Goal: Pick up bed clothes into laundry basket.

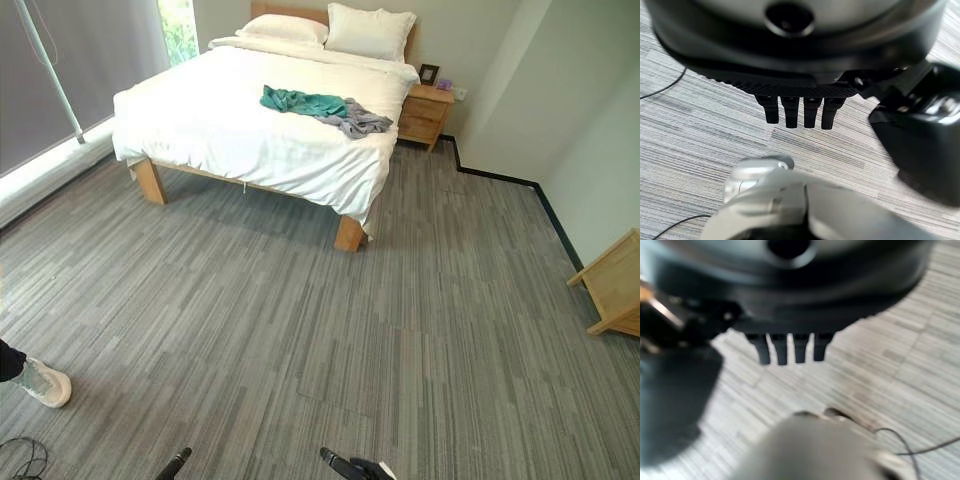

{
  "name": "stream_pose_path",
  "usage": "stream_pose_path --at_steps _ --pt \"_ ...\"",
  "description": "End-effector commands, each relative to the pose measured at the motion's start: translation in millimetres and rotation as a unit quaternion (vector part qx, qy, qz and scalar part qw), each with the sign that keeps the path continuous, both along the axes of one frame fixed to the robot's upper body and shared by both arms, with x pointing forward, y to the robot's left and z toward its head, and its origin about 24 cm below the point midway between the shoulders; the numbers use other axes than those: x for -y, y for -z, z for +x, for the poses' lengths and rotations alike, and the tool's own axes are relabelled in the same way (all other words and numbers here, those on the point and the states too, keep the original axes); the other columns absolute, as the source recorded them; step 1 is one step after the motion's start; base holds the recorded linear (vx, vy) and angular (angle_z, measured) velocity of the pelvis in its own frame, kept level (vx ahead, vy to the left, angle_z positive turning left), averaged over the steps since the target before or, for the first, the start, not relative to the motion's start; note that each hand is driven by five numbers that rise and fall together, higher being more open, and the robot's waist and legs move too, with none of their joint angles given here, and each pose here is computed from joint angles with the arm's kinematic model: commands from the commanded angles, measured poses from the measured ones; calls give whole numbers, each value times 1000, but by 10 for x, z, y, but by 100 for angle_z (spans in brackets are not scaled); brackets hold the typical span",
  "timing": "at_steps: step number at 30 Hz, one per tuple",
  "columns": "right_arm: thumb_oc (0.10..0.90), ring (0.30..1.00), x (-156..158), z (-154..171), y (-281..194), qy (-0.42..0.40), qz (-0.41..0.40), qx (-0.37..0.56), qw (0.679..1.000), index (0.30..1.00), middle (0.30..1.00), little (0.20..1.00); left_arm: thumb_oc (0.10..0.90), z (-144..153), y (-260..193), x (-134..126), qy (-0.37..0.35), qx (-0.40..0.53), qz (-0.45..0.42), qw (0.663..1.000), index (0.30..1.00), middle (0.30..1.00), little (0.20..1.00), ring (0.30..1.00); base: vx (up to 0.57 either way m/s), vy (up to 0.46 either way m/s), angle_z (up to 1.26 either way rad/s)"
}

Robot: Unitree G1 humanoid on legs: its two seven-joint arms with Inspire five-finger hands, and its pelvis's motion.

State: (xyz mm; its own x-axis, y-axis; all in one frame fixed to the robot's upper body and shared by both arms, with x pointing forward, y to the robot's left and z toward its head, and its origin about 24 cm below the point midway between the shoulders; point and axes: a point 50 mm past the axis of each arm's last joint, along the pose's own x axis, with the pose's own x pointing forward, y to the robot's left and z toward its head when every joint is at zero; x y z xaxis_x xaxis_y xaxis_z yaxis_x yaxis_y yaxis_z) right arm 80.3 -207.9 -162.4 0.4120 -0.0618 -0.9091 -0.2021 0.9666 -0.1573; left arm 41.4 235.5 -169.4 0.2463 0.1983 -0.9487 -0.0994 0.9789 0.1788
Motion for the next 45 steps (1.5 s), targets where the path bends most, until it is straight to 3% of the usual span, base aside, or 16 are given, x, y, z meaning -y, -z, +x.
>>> stream_pose_path --at_steps 1,4,7,11,15,17,18,20,21,22,27,30,37,45 --pt "800 900 120 228 -97 4 -6 51 999 900 900 900 800 367 -39 62 21 51 1 998 900 900 900 900 -13 2 -3" --pt "800 900 91 299 -127 -1 0 65 998 900 900 900 800 435 -56 61 45 61 12 997 900 900 900 900 -28 12 -4" --pt "800 900 103 438 -216 18 12 105 994 900 900 900 800 505 -97 -36 15 81 20 996 900 900 900 900 14 12 -3" --pt "800 900 355 713 -391 130 17 174 976 900 900 900 800 953 -309 -227 -47 187 30 981 900 900 900 900 2 35 -2" --pt "800 900 549 1128 -683 214 29 270 938 900 900 900 800 1642 -780 -200 -36 355 4 934 900 900 900 900 -12 48 1" --pt "800 900 533 1221 -762 207 27 291 934 900 900 900 800 1738 -875 -171 -20 379 3 925 900 900 900 900 -3 20 0" --pt "800 900 504 1470 -1053 212 53 368 904 900 900 900 800 1984 -1206 -101 10 457 -1 890 900 900 900 900 -8 37 -2" --pt "800 900 427 1590 -1357 191 76 445 872 900 900 900 800 2130 -1521 -9 46 520 9 853 900 900 900 900 -4 27 0" --pt "800 900 427 1587 -1356 192 76 444 872 900 900 900 800 2128 -1520 -9 46 519 9 853 900 900 900 900 -3 32 0" --pt "800 900 355 1581 -1411 182 127 460 859 900 900 900 800 2183 -1617 54 51 542 0 839 900 900 900 900 0 0 0" --pt "800 900 347 1541 -1509 169 129 485 848 900 900 900 800 2211 -1736 93 41 569 -17 821 900 900 900 900 10 17 -2" --pt "800 900 391 1462 -1579 203 145 506 826 900 900 900 800 2123 -1868 -29 65 585 19 808 900 900 900 900 20 31 -7" --pt "800 900 512 1411 -1651 195 116 515 826 900 900 900 800 1915 -1841 -349 3 580 44 814 900 900 900 900 44 53 -7" --pt "800 900 400 1514 -1780 160 122 535 820 900 900 900 800 1929 -1907 -384 -16 590 52 805 900 900 900 900 30 120 -19"
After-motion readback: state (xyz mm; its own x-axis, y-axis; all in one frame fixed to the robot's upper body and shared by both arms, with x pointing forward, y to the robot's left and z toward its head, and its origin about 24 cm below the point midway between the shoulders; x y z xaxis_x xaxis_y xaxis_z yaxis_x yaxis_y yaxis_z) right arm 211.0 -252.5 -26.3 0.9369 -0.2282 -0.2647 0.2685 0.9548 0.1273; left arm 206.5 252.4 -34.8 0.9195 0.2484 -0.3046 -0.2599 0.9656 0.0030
